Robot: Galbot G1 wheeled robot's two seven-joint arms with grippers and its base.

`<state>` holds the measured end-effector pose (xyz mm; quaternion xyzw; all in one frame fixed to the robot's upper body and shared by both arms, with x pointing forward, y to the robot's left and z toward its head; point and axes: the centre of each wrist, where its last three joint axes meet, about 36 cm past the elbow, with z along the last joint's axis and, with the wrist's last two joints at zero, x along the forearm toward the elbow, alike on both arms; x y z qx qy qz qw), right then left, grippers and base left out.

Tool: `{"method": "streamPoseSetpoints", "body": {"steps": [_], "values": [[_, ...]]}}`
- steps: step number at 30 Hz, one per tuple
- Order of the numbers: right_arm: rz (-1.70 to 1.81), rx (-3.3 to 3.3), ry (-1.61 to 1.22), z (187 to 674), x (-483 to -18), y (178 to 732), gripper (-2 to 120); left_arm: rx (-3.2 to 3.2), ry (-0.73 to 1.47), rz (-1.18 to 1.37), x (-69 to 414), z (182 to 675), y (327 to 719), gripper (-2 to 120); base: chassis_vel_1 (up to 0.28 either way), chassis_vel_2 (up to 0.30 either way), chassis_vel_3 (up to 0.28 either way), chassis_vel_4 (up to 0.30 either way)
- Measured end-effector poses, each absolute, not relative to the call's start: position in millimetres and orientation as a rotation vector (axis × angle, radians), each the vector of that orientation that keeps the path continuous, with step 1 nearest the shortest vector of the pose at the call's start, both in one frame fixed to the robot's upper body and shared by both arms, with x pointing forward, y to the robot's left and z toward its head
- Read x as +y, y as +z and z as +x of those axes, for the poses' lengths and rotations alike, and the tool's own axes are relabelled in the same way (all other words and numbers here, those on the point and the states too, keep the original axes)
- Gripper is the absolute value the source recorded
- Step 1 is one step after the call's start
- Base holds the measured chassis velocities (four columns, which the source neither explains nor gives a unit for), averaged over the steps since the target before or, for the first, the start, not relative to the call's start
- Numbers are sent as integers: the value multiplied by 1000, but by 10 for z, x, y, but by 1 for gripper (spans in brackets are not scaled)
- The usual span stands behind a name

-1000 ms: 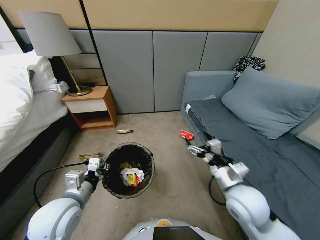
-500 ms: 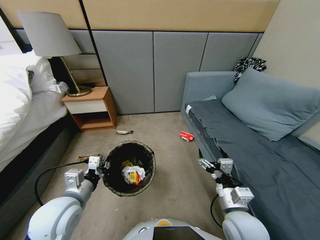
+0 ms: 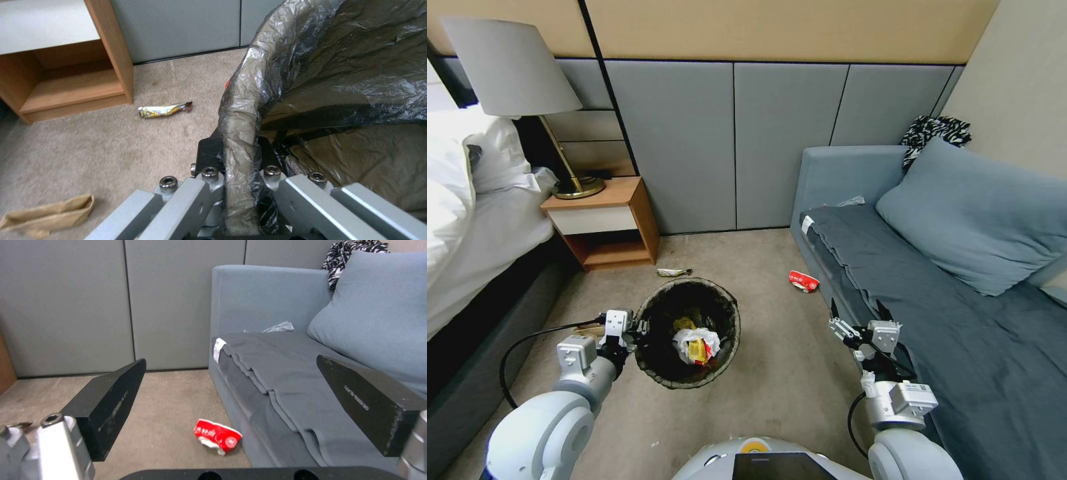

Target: Pick up the trash bin, then pick up the garbage from the floor and place it into the trash bin.

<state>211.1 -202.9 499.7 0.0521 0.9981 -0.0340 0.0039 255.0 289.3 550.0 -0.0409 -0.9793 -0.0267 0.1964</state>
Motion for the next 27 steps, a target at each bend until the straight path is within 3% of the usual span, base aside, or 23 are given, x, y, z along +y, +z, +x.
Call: {"method": "streamPoseSetpoints", "body": {"steps": [27], "values": [[155,3146,-103,2133,-2010,4914,100,-2746,-63,-111,2895,2548,5500,1,-131,129,130,-132]]}}
